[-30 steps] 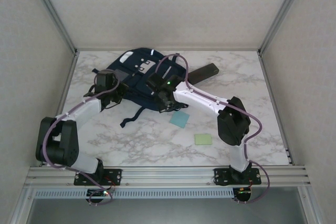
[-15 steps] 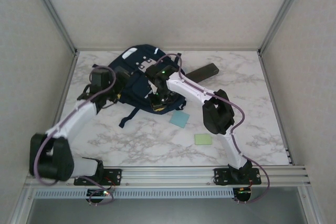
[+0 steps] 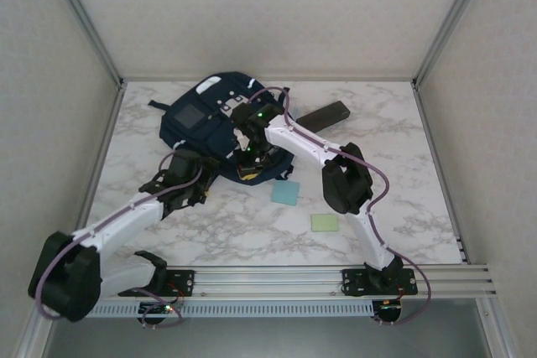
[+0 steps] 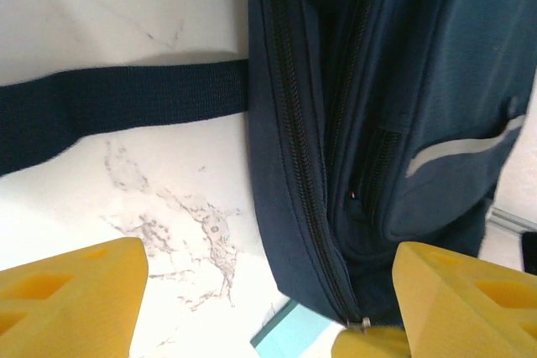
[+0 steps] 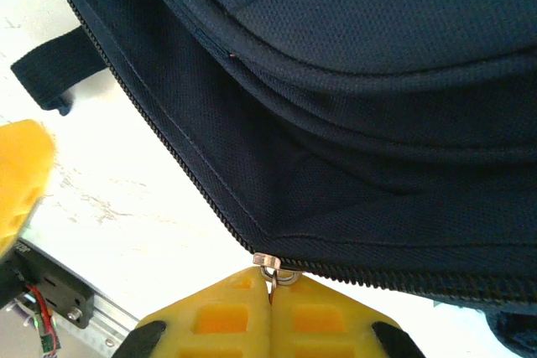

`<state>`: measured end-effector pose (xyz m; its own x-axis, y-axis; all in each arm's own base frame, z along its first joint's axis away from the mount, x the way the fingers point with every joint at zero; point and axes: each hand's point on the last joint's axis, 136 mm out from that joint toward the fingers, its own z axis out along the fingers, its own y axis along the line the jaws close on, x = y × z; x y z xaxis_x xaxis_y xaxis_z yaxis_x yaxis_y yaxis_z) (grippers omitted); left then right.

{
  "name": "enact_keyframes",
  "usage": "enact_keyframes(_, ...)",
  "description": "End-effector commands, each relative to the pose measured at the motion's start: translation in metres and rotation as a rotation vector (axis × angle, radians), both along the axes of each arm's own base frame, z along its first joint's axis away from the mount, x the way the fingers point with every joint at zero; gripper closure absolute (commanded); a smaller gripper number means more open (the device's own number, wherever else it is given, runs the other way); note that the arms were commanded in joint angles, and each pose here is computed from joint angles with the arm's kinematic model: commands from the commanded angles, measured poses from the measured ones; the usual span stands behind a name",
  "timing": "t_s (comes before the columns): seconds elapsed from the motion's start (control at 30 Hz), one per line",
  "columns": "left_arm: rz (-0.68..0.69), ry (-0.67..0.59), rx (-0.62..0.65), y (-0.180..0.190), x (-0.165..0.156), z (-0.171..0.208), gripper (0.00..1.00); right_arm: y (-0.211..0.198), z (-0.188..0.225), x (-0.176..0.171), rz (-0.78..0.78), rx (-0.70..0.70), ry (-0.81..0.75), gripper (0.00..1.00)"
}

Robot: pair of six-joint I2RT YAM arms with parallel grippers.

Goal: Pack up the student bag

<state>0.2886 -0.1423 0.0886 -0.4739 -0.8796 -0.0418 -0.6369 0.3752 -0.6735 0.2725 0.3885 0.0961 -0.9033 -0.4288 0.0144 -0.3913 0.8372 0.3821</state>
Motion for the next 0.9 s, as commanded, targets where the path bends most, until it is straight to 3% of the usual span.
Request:
enact_keyframes(0.0, 0.011, -0.053, -0.042, -0.022, 0.023, 0.009, 0.27, 0.010, 0.035, -0.015, -0.002, 0.119, 0.026, 1.00)
enact_keyframes(0.13, -0.013, -0.047, -0.061, -0.046, 0.036, -0.002, 0.32, 0.012, 0.039, -0.019, -0.004, 0.156, 0.038, 1.00)
enact_keyframes(0.17, -0.020, -0.045, -0.053, -0.051, 0.040, -0.005, 0.39, 0.012, 0.040, -0.021, -0.002, 0.162, 0.042, 1.00)
enact_keyframes(0.23, -0.029, -0.051, -0.039, -0.055, 0.048, -0.009, 0.65, 0.008, 0.036, -0.024, 0.009, 0.150, 0.048, 1.00)
enact_keyframes(0.27, -0.033, -0.051, -0.027, -0.055, 0.051, -0.011, 0.87, 0.003, 0.033, -0.026, 0.021, 0.127, 0.047, 1.00)
enact_keyframes(0.3, -0.035, -0.046, -0.010, -0.053, 0.051, -0.013, 1.00, -0.003, 0.030, -0.028, 0.033, 0.100, 0.043, 1.00)
enact_keyframes(0.5, -0.039, 0.003, 0.086, -0.014, 0.036, -0.019, 1.00, -0.073, -0.002, -0.032, 0.158, -0.222, -0.002, 1.00)
enact_keyframes(0.63, -0.055, 0.041, 0.100, 0.020, 0.021, -0.021, 1.00, -0.113, -0.019, -0.027, 0.164, -0.341, -0.012, 1.00)
enact_keyframes(0.87, -0.173, 0.094, 0.188, 0.066, 0.014, -0.008, 1.00, -0.169, -0.013, 0.028, 0.198, -0.554, -0.161, 1.00)
